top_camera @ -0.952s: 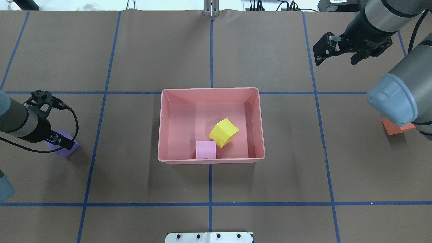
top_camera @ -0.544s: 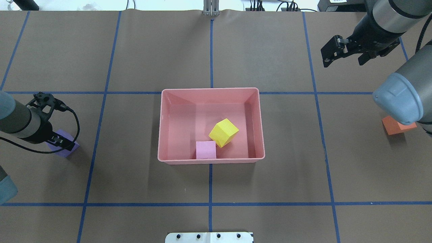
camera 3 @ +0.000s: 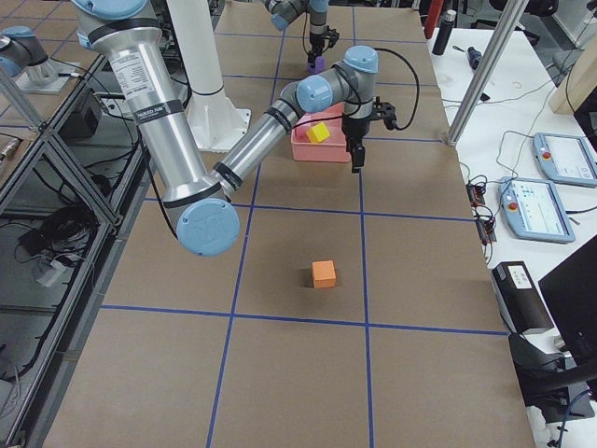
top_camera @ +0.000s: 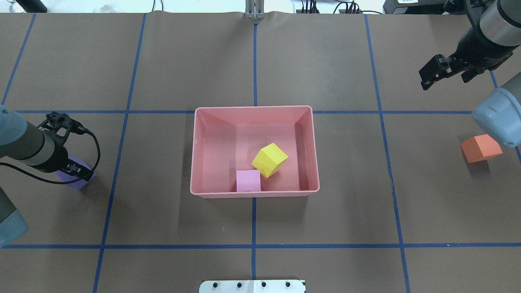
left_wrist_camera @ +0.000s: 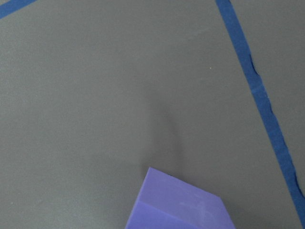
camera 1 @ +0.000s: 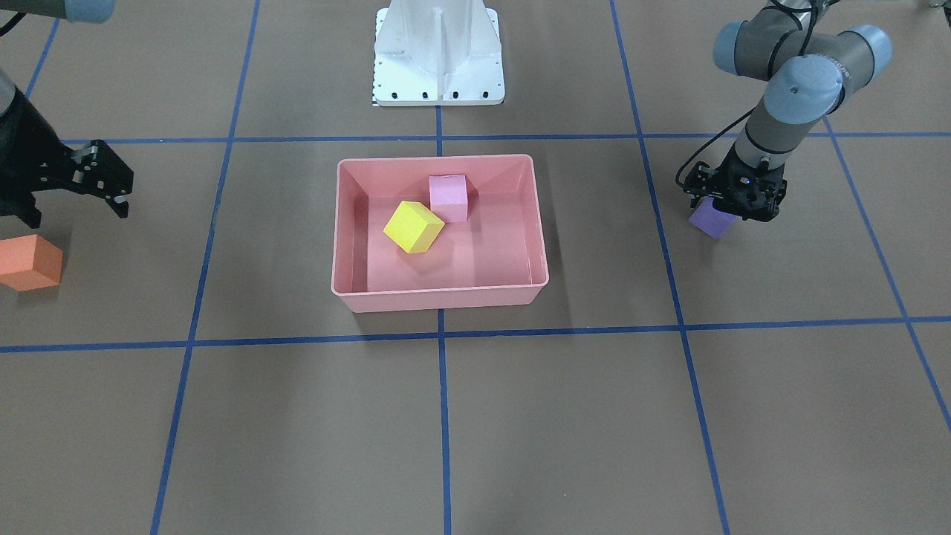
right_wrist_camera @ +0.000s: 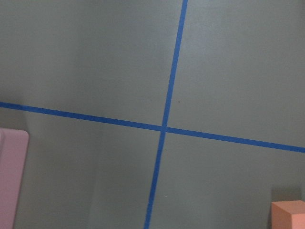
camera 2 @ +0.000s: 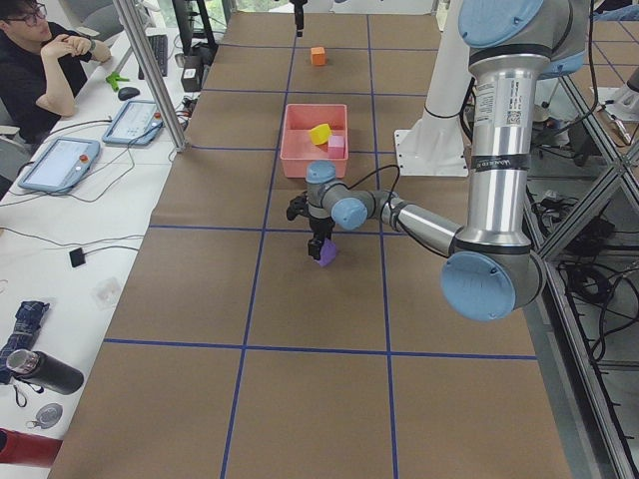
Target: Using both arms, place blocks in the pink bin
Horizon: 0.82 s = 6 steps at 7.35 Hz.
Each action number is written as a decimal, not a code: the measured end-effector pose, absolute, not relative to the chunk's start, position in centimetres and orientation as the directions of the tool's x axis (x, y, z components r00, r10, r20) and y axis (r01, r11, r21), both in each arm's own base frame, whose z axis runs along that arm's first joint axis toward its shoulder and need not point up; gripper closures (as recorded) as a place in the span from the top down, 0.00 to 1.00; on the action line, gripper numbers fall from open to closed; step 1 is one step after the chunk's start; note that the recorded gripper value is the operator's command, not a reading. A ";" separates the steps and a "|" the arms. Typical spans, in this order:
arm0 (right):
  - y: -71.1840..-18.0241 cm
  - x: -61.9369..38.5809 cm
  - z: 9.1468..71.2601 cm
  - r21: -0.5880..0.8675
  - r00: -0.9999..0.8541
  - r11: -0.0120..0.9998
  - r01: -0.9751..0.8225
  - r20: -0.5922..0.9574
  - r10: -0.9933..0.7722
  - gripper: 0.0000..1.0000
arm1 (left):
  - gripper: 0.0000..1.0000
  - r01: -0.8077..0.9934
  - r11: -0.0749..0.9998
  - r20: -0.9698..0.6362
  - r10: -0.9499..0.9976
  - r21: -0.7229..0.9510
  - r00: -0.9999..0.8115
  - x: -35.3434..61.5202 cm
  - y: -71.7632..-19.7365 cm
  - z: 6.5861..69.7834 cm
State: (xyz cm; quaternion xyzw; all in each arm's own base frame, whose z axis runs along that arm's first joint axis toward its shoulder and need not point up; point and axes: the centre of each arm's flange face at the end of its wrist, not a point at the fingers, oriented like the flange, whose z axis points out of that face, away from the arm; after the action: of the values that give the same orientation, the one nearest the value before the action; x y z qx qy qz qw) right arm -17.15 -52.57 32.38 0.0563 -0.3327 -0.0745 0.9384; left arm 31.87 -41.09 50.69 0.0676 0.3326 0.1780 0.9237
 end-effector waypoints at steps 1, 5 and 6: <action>-53.0 -15.8 34.7 0.154 0.777 0.979 0.137 0.596 -0.203 1.00 | 0.00 -0.285 0.926 -0.591 0.377 0.247 0.713 31.9 -41.1 50.5; -52.3 -11.2 41.4 0.164 0.782 0.958 0.237 0.552 -0.288 1.00 | 0.00 -0.278 0.936 -0.622 0.351 0.216 0.700 27.9 -43.6 47.0; -52.0 -10.8 43.7 0.173 0.776 0.947 0.269 0.543 -0.320 1.00 | 0.00 -0.265 0.945 -0.623 0.327 0.193 0.711 27.3 -45.5 43.9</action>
State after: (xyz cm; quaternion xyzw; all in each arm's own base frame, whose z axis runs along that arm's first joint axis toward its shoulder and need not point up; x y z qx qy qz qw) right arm -10.77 -51.96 43.66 0.0428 -0.2955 -0.1566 0.9415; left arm 27.27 -45.51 43.92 0.0445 0.3451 0.1602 0.9237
